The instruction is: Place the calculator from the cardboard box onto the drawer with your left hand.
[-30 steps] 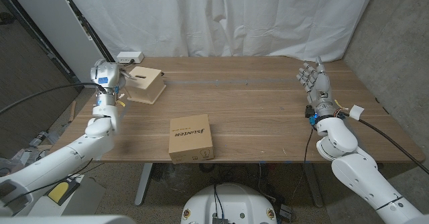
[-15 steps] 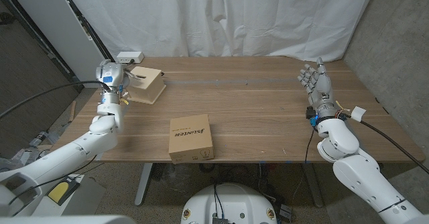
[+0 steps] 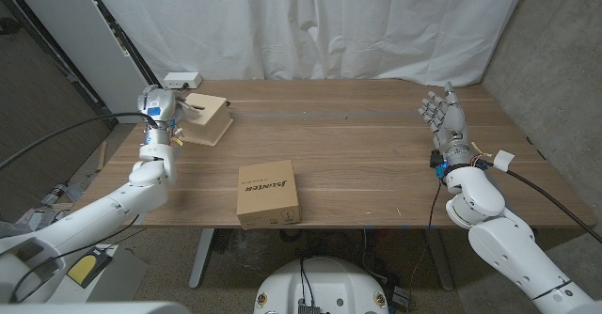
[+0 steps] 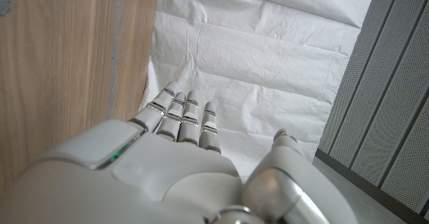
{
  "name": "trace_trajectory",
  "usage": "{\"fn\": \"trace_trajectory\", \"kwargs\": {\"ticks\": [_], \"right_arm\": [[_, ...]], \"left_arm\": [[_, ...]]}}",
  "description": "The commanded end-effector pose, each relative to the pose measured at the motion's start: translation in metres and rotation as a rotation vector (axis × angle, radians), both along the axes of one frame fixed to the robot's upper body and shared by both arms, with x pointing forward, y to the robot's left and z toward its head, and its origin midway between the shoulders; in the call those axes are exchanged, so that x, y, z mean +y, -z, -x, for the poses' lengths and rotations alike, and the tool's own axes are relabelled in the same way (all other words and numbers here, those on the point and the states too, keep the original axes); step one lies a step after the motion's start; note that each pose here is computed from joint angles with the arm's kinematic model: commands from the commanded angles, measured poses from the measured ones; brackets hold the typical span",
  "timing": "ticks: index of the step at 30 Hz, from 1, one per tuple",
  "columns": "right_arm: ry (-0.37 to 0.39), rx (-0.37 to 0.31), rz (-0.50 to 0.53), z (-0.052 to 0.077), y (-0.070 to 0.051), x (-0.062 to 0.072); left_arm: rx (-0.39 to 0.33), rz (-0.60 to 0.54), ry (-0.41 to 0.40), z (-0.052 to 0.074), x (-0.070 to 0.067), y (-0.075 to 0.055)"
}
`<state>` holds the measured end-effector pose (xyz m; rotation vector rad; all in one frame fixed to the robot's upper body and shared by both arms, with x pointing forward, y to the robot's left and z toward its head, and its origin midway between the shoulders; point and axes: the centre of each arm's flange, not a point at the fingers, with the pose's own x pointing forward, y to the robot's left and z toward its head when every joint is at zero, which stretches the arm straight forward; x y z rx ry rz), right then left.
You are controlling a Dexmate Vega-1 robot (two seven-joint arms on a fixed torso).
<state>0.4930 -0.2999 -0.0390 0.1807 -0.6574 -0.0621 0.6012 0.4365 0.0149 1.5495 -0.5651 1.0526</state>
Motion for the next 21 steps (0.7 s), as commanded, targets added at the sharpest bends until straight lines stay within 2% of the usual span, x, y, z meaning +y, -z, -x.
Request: {"fn": "trace_trajectory", "kwargs": {"ticks": [1, 11, 21], "right_arm": [[-0.003, 0.014, 0.007, -0.002, -0.002, 0.000], [-0.003, 0.028, 0.017, -0.003, -0.005, 0.001], [-0.002, 0.027, 0.022, -0.004, -0.008, 0.001]], "left_arm": [[0.010, 0.015, -0.002, -0.005, 0.001, 0.000], [0.025, 0.027, -0.004, -0.013, 0.003, 0.001], [0.025, 0.026, 0.004, -0.021, 0.000, -0.004]]}}
